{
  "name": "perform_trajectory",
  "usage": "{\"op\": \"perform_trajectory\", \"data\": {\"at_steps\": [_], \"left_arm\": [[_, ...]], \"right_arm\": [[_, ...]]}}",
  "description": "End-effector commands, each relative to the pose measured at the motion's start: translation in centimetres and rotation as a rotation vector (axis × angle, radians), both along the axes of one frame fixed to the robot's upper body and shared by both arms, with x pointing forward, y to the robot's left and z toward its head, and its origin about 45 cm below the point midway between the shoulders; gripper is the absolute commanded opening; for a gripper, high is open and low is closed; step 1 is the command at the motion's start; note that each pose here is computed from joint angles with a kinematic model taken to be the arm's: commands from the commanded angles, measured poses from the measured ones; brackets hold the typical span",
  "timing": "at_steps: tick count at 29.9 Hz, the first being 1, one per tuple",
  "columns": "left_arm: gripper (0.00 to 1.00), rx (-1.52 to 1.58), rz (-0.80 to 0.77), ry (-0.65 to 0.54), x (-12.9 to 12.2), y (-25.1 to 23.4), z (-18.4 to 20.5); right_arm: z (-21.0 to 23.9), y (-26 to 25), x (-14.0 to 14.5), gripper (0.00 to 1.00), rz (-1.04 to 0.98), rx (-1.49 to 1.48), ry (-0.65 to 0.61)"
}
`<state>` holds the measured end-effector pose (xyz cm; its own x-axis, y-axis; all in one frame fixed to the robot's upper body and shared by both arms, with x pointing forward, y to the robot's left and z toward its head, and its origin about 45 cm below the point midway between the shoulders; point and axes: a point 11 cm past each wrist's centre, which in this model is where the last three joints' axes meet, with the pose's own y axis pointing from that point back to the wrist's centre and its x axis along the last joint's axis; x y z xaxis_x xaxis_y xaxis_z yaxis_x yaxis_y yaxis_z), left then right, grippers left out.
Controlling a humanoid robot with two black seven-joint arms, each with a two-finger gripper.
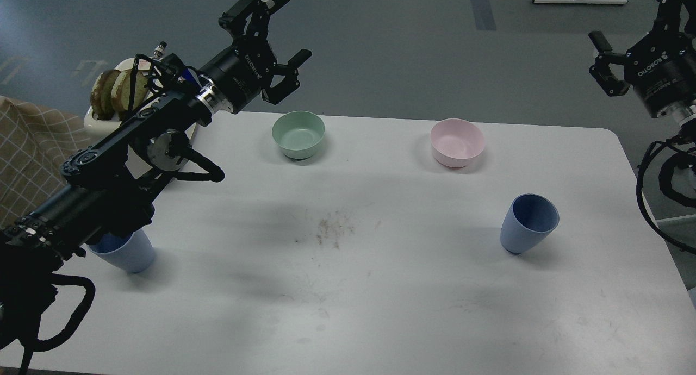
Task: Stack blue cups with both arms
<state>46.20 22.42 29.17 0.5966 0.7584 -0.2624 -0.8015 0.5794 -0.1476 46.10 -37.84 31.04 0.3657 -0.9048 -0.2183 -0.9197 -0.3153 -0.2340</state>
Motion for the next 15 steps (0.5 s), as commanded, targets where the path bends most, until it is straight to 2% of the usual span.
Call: {"op": "perform_trajectory", "data": {"at_steps": [1,15], "left_arm": [[0.98,0.002,0.001,-0.001,0.00,0.05,0.00],[0.98,0.023,-0.021,-0.016,-0.35,-0.47,0.12]], "right_arm": [[-0.14,-0.10,-0.04,1.00,-0.004,0.013,0.004],[-0.56,-0.16,-0.26,0.99,-0.005,0.016,0.009]]}}
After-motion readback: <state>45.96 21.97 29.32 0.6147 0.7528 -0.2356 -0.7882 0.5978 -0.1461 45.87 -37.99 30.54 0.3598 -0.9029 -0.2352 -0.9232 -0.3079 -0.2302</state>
